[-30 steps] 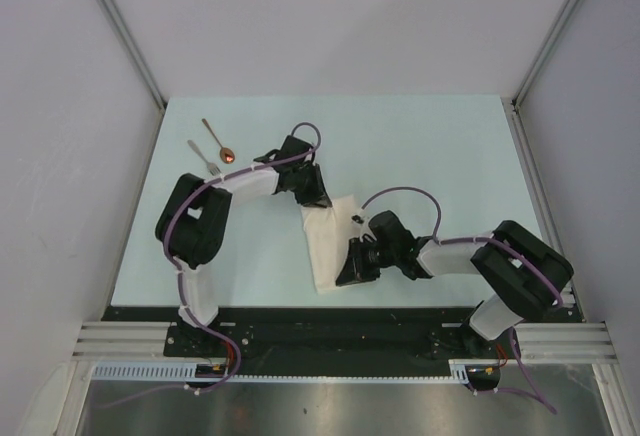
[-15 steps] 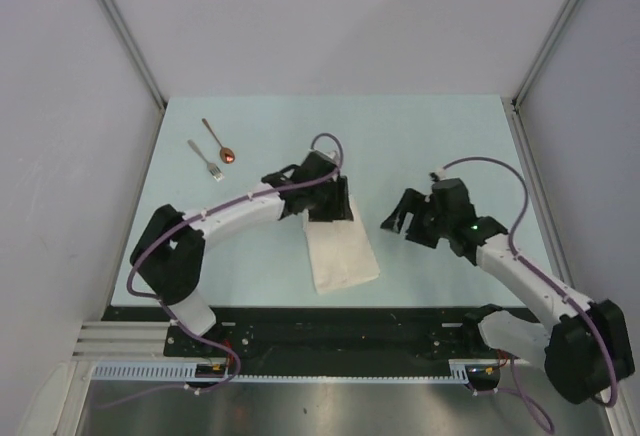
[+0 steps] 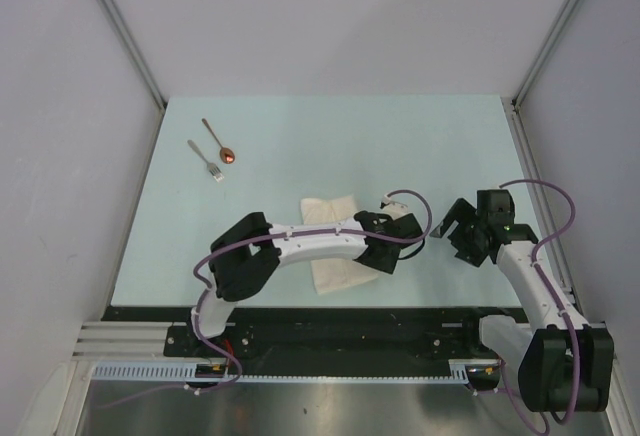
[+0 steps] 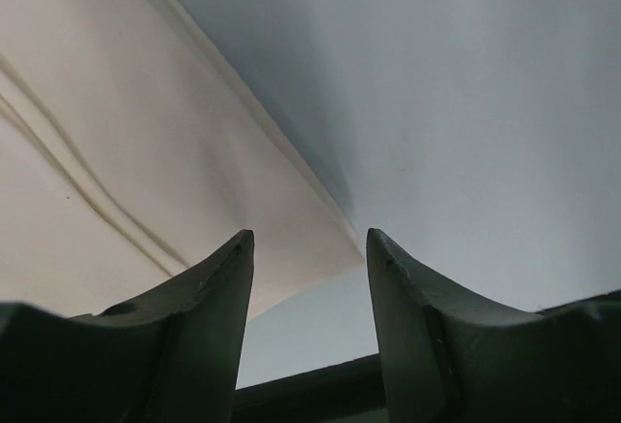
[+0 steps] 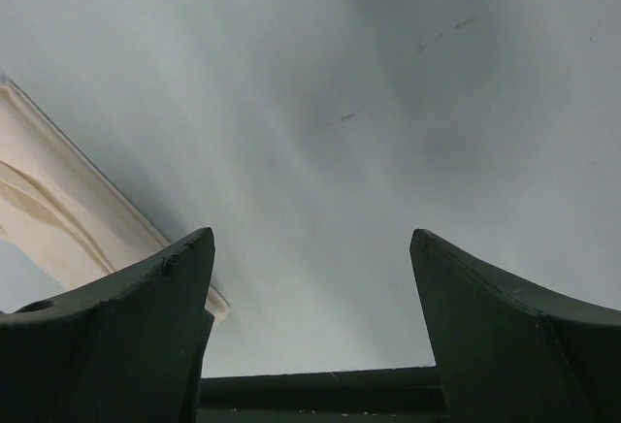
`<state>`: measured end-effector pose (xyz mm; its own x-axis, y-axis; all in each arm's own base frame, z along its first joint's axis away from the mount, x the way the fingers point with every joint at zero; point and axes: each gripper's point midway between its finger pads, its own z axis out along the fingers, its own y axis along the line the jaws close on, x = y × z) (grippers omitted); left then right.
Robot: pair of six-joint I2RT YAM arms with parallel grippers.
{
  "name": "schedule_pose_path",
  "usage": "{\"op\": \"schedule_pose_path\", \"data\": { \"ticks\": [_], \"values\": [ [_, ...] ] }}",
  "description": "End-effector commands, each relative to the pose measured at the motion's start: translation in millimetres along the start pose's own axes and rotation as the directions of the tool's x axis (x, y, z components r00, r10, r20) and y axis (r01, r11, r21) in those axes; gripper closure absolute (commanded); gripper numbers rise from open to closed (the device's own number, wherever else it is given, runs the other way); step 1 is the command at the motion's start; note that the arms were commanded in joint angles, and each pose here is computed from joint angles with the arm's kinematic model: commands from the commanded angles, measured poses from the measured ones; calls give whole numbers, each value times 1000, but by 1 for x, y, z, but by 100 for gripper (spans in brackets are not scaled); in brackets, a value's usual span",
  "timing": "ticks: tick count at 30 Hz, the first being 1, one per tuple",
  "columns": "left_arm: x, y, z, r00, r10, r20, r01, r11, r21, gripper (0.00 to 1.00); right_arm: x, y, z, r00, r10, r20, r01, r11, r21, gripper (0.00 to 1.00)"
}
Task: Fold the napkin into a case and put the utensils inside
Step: Pick up the 2/3-rectangle-folded napkin from the center of the board.
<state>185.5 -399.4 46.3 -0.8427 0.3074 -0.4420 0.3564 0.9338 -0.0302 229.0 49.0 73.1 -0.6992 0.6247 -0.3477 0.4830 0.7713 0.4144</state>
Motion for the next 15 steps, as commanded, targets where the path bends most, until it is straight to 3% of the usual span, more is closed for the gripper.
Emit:
{"op": "schedule_pose_path", "data": {
  "ticks": [1, 7, 15],
  "values": [
    [-9, 9, -3, 1000, -18, 15, 19, 997, -76, 46, -3, 2, -2, 999, -35, 8, 35, 999, -8, 13],
    [12, -1, 9, 998, -27, -58, 25, 999, -48, 46, -5, 7, 0, 998, -55, 27, 56, 998, -32, 13],
    [13, -11, 7, 998, -25, -57, 26, 1000, 11, 39, 15, 13, 13, 994, -106, -28, 105, 994, -43, 13]
  ]
}}
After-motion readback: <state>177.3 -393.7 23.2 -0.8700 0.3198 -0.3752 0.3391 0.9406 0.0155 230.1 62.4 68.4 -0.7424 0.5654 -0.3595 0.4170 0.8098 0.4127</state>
